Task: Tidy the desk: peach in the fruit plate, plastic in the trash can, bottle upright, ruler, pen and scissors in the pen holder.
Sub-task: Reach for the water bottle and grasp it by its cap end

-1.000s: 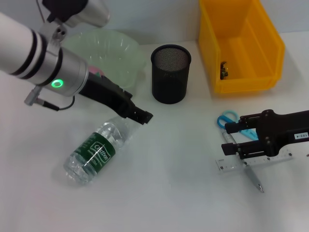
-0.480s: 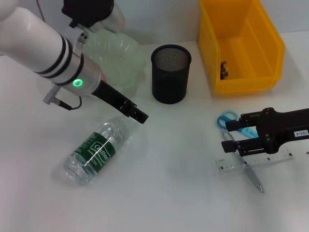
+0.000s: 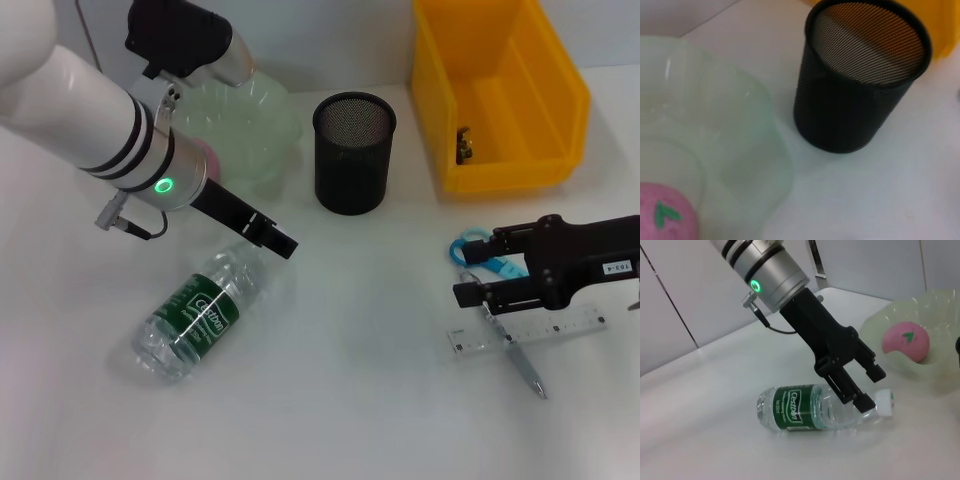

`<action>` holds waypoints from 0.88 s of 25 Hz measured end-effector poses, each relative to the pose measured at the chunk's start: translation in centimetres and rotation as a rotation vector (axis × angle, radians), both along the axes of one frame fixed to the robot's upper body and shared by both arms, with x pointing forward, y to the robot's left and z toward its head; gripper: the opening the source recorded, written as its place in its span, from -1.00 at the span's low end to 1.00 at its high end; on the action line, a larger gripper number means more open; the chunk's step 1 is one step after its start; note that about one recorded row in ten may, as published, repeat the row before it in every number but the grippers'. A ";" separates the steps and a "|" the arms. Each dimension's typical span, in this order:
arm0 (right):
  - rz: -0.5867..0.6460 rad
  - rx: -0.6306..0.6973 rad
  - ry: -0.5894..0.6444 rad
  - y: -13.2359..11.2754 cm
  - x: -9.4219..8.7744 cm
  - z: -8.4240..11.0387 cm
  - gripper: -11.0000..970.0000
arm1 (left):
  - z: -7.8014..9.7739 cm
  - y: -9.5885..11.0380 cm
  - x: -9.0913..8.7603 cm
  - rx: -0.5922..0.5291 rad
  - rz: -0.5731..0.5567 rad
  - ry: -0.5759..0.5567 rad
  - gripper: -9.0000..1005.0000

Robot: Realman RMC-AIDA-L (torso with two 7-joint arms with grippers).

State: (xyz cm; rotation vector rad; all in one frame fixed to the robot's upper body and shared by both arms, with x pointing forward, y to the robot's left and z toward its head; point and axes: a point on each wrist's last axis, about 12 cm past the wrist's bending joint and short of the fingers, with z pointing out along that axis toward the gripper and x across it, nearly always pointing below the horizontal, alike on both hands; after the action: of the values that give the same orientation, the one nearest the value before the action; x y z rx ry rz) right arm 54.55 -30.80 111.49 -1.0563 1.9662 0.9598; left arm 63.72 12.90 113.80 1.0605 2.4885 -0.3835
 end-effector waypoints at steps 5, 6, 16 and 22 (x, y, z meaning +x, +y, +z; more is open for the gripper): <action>0.006 -0.001 -0.002 0.3 0.2 0.0 0.43 | -0.3 0.1 0.1 0.002 0.011 -0.005 0.38; 0.006 -0.001 -0.002 0.3 0.2 0.0 0.43 | -0.4 0.1 0.1 0.004 0.013 -0.006 0.38; 0.016 0.003 -0.006 0.7 0.4 0.2 0.43 | -1.2 0.1 -0.1 0.003 0.012 -0.004 0.37; 0.019 0.003 -0.008 0.8 0.5 0.2 0.43 | -1.4 0.1 -0.2 0.005 0.010 -0.002 0.36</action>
State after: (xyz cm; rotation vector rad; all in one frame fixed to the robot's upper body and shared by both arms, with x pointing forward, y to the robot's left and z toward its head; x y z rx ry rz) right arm 55.03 -30.04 111.73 -1.0773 1.9508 0.9663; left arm 63.47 12.97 112.37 1.0501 2.4936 -0.3731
